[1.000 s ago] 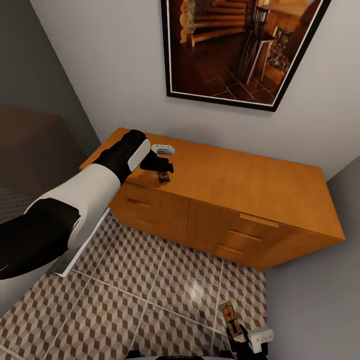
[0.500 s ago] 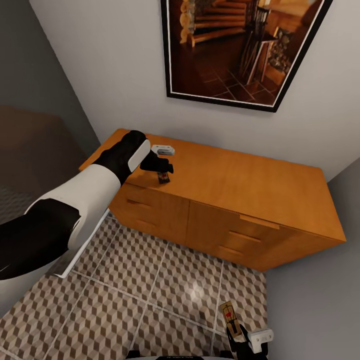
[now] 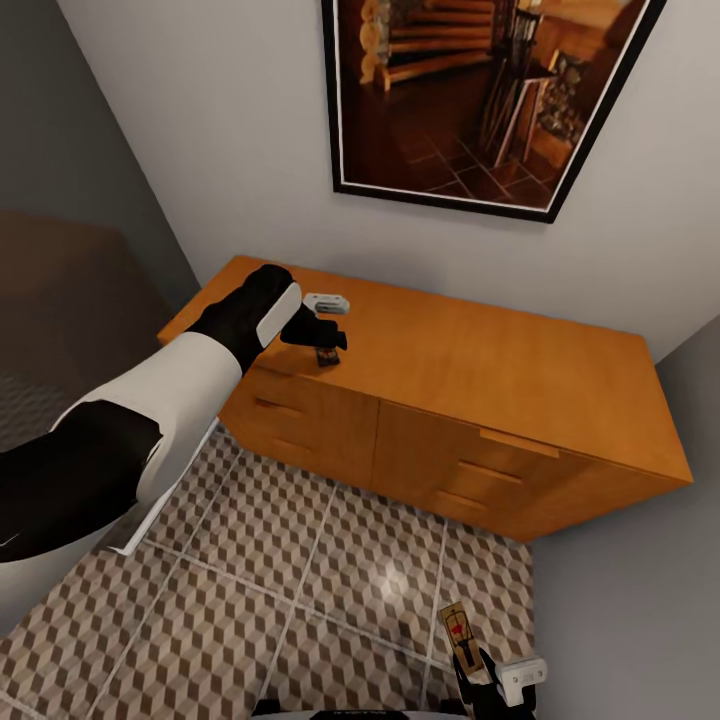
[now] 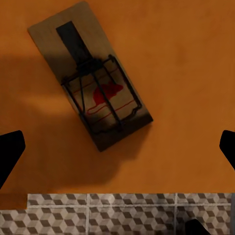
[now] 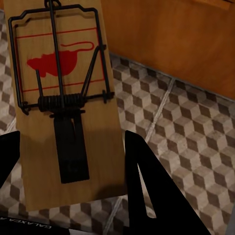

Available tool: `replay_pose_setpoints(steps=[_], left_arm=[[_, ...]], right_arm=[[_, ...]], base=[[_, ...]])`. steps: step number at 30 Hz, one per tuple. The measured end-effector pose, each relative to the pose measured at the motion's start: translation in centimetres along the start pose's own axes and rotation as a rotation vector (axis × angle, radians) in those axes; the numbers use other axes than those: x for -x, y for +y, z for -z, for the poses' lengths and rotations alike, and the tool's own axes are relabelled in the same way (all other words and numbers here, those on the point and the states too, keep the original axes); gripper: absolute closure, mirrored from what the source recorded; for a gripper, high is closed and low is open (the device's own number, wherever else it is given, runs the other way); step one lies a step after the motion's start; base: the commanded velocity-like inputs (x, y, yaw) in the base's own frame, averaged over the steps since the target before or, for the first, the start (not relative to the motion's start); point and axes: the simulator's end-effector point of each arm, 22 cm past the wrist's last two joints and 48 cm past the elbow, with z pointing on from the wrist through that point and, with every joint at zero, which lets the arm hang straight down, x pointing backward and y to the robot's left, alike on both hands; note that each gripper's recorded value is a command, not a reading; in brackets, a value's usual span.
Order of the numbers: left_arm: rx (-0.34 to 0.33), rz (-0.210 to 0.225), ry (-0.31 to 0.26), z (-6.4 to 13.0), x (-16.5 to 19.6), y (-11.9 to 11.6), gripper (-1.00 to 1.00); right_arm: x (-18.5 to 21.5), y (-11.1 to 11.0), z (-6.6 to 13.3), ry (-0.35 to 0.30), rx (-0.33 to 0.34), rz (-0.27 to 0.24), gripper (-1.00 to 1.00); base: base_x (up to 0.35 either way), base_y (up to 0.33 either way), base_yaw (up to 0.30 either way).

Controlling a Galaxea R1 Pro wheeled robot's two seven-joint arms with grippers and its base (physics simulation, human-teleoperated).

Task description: Take the four mousetraps from the cabinet in the bathroom and place them on the bathroom floor. Make sure all four end up on the same floor surface, and ensure that at least two of them are either under or directly next to the same bathroom sink.

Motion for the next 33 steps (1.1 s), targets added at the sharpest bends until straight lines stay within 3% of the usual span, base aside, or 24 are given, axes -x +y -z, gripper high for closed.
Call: replay_pose_setpoints(steps=[33], left_arm=[[-0.001,0.001,0.004,-0.36,-0.19,0.02,-1.0]], right_arm=[[-0.21,0.14,0.01,0.004,0.002,-0.001,1.0]], base=[[0.024,0.0,0.0]])
